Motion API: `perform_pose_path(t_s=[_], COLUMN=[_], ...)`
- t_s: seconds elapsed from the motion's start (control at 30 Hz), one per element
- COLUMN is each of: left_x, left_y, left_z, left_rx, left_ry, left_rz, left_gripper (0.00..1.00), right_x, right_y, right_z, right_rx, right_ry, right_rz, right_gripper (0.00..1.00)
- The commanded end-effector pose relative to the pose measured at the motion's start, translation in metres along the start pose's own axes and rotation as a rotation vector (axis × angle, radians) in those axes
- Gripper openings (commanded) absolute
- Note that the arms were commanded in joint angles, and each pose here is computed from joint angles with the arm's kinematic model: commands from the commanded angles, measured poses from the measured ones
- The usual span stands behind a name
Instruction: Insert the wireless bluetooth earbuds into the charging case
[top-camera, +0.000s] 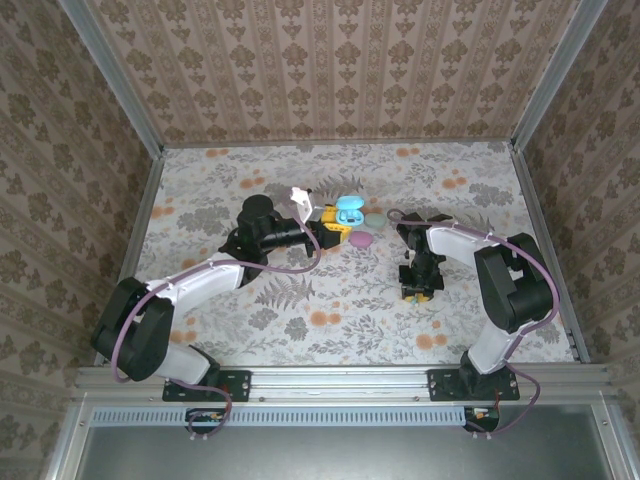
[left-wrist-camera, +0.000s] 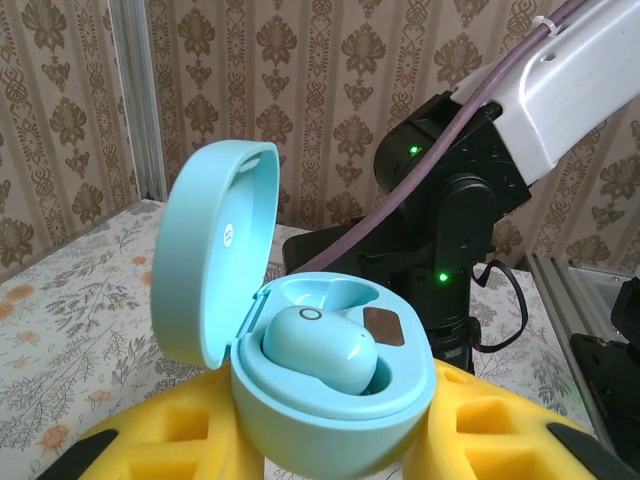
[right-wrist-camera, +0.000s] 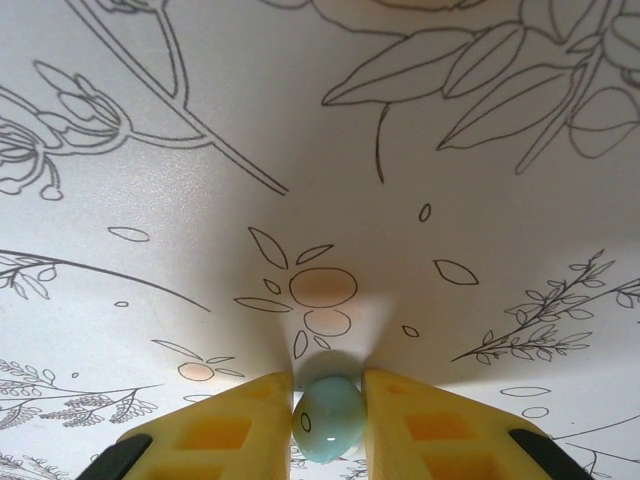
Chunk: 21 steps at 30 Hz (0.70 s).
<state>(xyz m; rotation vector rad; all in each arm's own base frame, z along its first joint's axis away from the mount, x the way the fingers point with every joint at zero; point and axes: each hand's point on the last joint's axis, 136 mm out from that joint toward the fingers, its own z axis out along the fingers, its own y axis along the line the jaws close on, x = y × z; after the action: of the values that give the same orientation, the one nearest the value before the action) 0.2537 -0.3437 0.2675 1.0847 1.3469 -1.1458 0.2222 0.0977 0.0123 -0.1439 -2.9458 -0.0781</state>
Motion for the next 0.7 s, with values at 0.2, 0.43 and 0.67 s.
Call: perform_pose_path(t_s=[0.2, 0.43, 0.67], left_x=[-0.015, -0.03, -0.043], left_y=[-0.002, 0.008, 0.016], left_z=[0.001, -0.01, -0.023], left_rx=[0.009, -0.062, -0.078], left_ry=[-0.03, -0.082, -0.124], left_rz=[0.037, 0.055, 0.051], left_gripper=[0.29, 0.29, 0.29], right_x=[-0.007, -0.018, -0.015], right_y=[0.005, 0.044, 0.098], right_z=[-0.009, -0.082, -0.222], right_rx=[-0.02, -0.288, -0.671], right_ry=[-0.051, -0.255, -0.56], right_rz=[0.006, -0.026, -0.188], right_gripper=[0.24, 0.23, 0.23])
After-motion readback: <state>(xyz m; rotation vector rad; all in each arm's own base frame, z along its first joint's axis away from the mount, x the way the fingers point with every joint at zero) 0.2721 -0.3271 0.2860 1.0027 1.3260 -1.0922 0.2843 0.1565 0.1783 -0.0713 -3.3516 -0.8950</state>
